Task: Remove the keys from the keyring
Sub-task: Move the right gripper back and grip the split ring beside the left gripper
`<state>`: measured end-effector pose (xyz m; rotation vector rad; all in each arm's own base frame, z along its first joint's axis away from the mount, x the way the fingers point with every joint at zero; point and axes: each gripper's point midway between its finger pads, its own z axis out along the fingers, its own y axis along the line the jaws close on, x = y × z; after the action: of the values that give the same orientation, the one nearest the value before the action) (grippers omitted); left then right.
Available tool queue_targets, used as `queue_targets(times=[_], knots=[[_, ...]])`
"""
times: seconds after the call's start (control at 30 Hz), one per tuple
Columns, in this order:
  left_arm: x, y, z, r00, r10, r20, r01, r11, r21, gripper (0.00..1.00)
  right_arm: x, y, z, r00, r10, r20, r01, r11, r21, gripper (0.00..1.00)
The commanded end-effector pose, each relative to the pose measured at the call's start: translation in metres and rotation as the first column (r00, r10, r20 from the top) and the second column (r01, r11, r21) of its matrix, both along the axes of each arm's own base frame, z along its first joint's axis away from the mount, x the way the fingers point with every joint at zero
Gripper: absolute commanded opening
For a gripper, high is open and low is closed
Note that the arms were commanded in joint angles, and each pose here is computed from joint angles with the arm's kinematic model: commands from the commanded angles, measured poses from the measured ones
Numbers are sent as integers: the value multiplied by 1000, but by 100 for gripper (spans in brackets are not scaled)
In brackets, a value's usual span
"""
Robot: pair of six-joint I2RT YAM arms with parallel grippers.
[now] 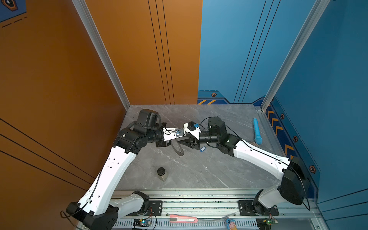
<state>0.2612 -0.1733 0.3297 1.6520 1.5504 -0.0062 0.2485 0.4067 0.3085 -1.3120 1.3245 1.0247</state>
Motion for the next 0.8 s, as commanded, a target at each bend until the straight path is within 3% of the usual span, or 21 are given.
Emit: queue_targets(times=[0.0,0.57,0.77], knots=[[0,-8,4,999,-33,5,33,999,-43,0,0,8,17,1000,28,10,-29,998,50,38],[2,-3,3,1000,-19,-16,17,997,-76,0,-3,7,30,999,36,-4,-36,995,90,16],[1,0,3,1000,-7,-15,6,997,-79,0,-5,6,33,999,37,-17,-35,995,96,2]])
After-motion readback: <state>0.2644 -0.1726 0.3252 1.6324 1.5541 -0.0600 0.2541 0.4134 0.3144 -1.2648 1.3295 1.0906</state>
